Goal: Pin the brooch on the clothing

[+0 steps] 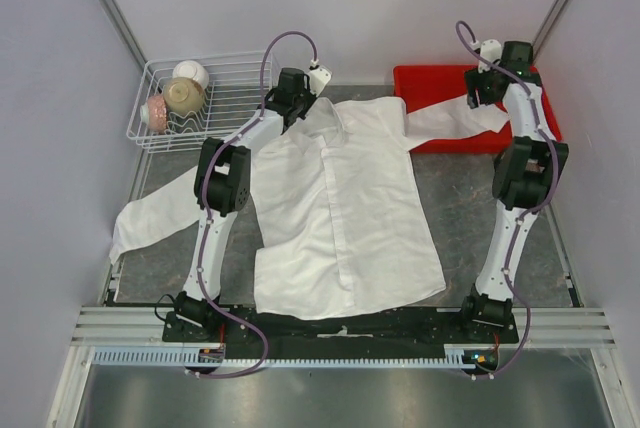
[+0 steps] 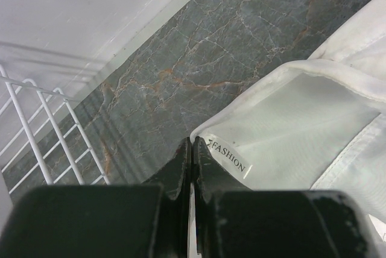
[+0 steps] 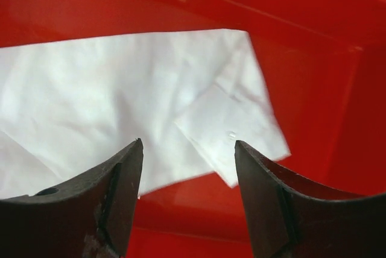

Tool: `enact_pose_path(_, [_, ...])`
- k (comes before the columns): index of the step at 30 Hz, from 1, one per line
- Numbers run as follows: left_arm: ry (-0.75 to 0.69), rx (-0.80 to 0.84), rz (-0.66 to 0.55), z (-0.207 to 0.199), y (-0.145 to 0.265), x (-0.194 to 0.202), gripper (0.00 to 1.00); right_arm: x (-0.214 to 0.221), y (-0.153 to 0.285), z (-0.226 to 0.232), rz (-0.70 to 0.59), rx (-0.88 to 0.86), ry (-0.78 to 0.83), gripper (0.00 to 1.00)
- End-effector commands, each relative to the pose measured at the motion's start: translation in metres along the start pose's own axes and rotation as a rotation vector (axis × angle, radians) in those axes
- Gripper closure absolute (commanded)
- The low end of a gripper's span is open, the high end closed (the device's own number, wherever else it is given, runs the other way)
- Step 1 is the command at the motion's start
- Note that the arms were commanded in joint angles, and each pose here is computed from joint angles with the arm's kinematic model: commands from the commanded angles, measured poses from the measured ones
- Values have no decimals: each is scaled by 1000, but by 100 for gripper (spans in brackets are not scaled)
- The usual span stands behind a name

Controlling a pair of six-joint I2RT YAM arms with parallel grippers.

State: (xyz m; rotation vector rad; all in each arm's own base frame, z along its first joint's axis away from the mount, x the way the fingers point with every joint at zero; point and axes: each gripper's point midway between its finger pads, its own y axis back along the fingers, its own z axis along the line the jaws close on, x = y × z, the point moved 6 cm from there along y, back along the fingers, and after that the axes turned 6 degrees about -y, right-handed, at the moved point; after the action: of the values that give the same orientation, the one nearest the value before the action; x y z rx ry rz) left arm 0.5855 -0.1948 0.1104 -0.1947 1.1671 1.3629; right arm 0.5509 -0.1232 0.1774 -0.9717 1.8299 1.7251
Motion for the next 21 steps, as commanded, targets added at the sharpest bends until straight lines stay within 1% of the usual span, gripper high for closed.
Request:
enact_pose_path(1, [36,-37,-70,14,8,-20,98,7,-35,18,-5,33,-33,33])
enact_pose_path(2, [36,-35,-68,13,7,-19,98,8,-39,21,-2,45,-38,36])
enact_pose_path(5, [36,-32,-66,12,7,-18,98,13,-51,19,6,98,-48,39])
enact_pose_path(10, [40,-34,-69,14,7,-18,98,26,-65,15,32,140,-68,42])
enact_pose_path(14, [42,-34,-71,13,6,-18,98,39,-71,14,67,170,-69,49])
enact_pose_path(17, [42,-33,-73,13,6,-18,98,43,-75,14,73,175,-71,51])
enact_pose_path(21, [45,-31,-63,12,6,-14,98,48,-81,17,81,160,-84,50])
